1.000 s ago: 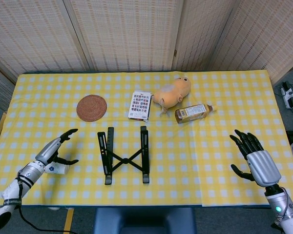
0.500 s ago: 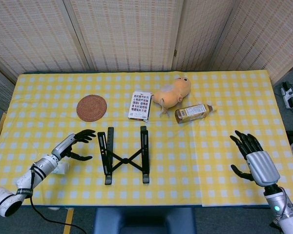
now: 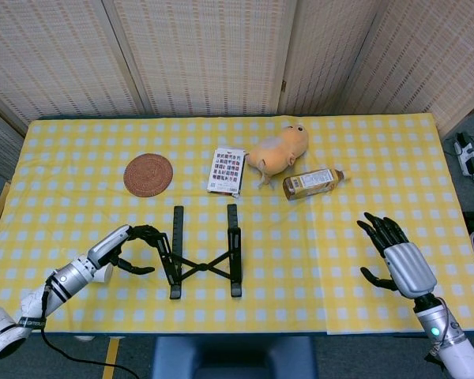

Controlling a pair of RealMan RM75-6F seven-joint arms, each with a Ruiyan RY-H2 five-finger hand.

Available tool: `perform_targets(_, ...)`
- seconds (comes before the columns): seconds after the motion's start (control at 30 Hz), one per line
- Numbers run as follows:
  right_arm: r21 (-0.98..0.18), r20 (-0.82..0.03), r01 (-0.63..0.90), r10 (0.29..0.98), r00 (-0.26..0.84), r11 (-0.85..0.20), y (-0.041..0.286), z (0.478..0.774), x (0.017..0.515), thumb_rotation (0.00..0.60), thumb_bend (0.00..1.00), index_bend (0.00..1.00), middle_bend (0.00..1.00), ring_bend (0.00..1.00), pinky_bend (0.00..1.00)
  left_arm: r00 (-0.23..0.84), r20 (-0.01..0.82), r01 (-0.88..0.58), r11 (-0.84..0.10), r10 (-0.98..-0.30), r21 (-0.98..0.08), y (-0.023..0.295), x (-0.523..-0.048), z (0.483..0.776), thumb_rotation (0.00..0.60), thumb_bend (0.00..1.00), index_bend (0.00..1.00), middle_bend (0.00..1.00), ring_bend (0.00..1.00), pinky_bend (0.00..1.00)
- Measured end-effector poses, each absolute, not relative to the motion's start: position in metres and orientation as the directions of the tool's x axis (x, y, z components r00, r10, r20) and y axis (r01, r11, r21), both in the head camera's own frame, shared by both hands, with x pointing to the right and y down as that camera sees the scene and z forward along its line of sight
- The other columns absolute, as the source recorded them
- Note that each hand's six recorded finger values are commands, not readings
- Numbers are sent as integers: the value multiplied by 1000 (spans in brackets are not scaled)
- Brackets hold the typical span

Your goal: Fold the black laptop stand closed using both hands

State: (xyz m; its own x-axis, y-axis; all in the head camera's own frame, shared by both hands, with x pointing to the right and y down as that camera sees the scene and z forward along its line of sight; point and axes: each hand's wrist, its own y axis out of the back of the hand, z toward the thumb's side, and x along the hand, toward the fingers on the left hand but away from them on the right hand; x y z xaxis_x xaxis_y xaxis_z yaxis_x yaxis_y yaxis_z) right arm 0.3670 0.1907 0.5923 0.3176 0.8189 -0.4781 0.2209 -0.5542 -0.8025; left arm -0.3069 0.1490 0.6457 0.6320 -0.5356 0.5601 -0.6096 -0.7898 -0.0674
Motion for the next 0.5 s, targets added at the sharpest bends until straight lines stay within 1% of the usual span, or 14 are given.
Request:
perform_targets(0.13,-769,-490,258,799,350,-585,190,597,357,600,335,0,39,55,0,657,546,-573,-815,-520,-87,159,-309,636,600,212,452,457,414,375)
perform_targets(0.23,-726,-508,284,767,391,-626,190,604,345,600,335,0,50,67,0,665,546,-546,-831,-509,-110,167,-312,631,600,212,459,463,419,384)
perform_targets(0.33,-667,-522,323,730,440,-671,191,610,329,600,336,0,59,75,0,668,544,-528,-839,-507,-133,174,-316,626,600,212,464,468,425,389)
perform_targets(0.5,-514,-532,394,644,550,-762,190,619,293,600,335,0,79,92,0,667,544,-518,-842,-509,-153,183,-320,619,600,212,470,470,429,391)
